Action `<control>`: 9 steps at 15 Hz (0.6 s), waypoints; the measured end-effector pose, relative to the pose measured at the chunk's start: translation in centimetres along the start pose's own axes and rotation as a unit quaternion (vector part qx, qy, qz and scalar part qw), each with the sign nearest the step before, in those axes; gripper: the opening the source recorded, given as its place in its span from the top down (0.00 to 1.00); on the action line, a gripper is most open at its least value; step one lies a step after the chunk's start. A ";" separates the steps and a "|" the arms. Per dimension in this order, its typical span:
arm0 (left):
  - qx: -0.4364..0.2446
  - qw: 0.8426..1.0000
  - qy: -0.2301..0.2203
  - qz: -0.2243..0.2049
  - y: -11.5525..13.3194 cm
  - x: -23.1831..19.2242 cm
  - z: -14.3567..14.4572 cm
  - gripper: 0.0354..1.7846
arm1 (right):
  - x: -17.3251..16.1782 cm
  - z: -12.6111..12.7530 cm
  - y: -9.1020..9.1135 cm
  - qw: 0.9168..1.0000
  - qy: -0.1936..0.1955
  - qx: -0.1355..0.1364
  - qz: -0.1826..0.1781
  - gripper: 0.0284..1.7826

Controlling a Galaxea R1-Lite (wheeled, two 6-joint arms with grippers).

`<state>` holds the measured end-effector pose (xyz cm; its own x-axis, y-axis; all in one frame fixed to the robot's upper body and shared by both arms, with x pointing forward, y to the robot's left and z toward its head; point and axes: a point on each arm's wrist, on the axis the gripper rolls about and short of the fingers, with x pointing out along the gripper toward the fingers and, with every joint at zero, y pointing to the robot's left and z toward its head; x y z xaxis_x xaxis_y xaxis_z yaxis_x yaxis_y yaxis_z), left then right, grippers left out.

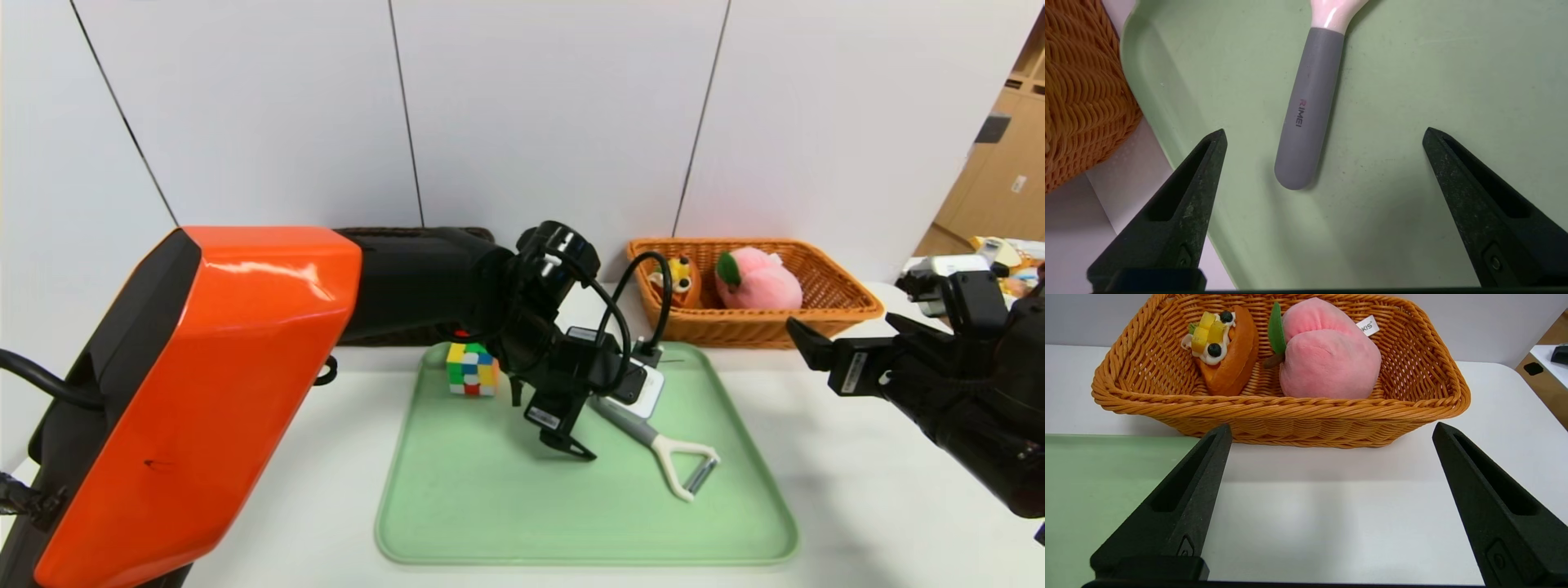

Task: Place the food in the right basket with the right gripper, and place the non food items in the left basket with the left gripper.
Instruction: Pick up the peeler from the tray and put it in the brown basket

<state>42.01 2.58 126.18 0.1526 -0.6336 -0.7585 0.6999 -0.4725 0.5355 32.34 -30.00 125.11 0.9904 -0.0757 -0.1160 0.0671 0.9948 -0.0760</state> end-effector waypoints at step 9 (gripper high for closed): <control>-0.004 1.000 0.009 -0.015 -0.3 -0.1 1.1 0.06 | 0.4 -1.3 0.6 0.999 -0.029 0.018 0.008 0.05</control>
<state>40.98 2.13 126.47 0.1434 -0.6076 -0.7812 0.7104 -0.4863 0.5087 32.61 -29.55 123.75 0.9967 -0.0571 -0.0585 0.0549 0.9977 -0.0390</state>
